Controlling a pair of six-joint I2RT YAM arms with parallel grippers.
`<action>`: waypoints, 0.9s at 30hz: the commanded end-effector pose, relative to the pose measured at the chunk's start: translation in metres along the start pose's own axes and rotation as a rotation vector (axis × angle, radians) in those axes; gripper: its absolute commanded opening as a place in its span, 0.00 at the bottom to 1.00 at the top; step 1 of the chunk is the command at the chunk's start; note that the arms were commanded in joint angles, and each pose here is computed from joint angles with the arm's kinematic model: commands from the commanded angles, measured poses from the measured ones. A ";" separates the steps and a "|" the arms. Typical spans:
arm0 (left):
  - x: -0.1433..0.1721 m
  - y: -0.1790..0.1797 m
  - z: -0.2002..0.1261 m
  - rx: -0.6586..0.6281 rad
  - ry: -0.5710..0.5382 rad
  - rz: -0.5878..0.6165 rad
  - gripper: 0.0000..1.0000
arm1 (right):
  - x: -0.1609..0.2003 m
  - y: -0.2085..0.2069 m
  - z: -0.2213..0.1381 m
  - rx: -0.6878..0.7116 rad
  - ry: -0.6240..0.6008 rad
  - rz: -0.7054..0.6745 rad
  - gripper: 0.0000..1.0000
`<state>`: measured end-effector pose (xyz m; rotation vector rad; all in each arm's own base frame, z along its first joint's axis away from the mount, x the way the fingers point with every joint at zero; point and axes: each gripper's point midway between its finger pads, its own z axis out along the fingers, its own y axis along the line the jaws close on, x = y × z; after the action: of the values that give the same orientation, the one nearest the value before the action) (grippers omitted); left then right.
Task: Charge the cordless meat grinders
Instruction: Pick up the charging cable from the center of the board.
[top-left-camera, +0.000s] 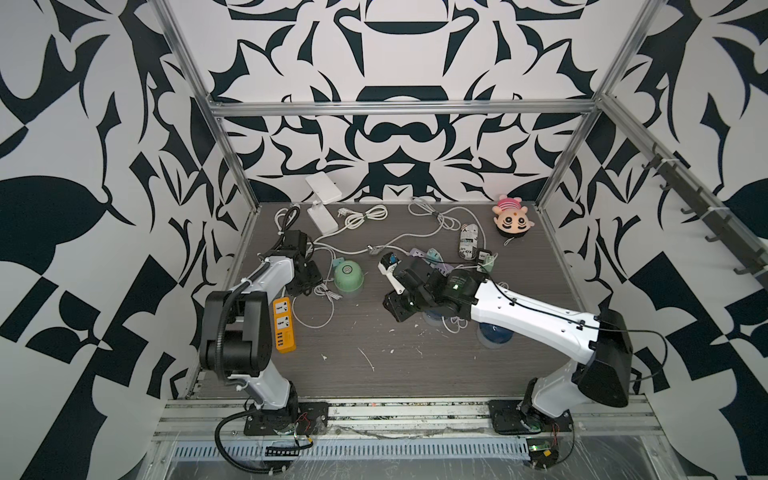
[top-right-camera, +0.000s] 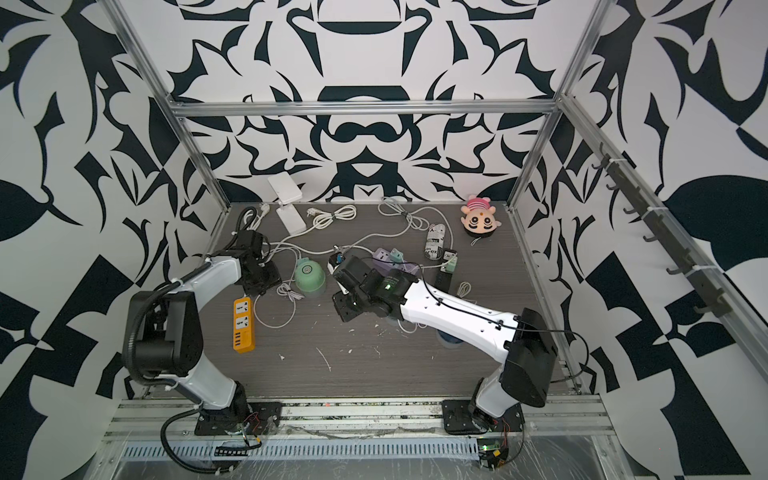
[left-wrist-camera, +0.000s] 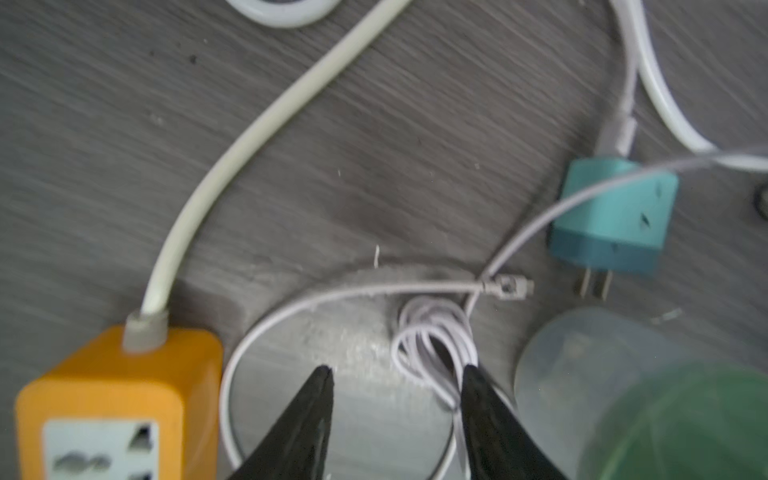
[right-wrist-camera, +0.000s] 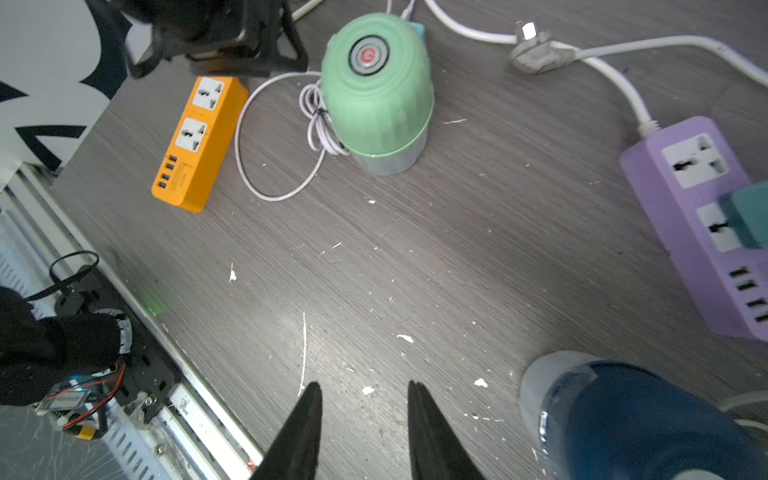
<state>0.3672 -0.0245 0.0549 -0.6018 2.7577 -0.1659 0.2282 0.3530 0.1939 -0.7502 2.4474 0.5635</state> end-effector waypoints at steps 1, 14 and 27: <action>-0.008 0.005 0.007 -0.026 0.034 0.040 0.51 | -0.016 0.008 -0.011 -0.040 -0.070 0.021 0.38; -0.013 0.008 0.036 -0.055 0.052 0.065 0.66 | -0.015 0.013 -0.002 -0.063 -0.052 0.033 0.38; 0.057 -0.026 0.023 0.101 0.166 0.045 0.62 | -0.013 0.009 -0.002 -0.043 -0.051 0.030 0.38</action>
<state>0.3592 -0.0548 0.0261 -0.4946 2.8419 -0.2643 0.2270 0.3619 0.1971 -0.7349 2.4393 0.6278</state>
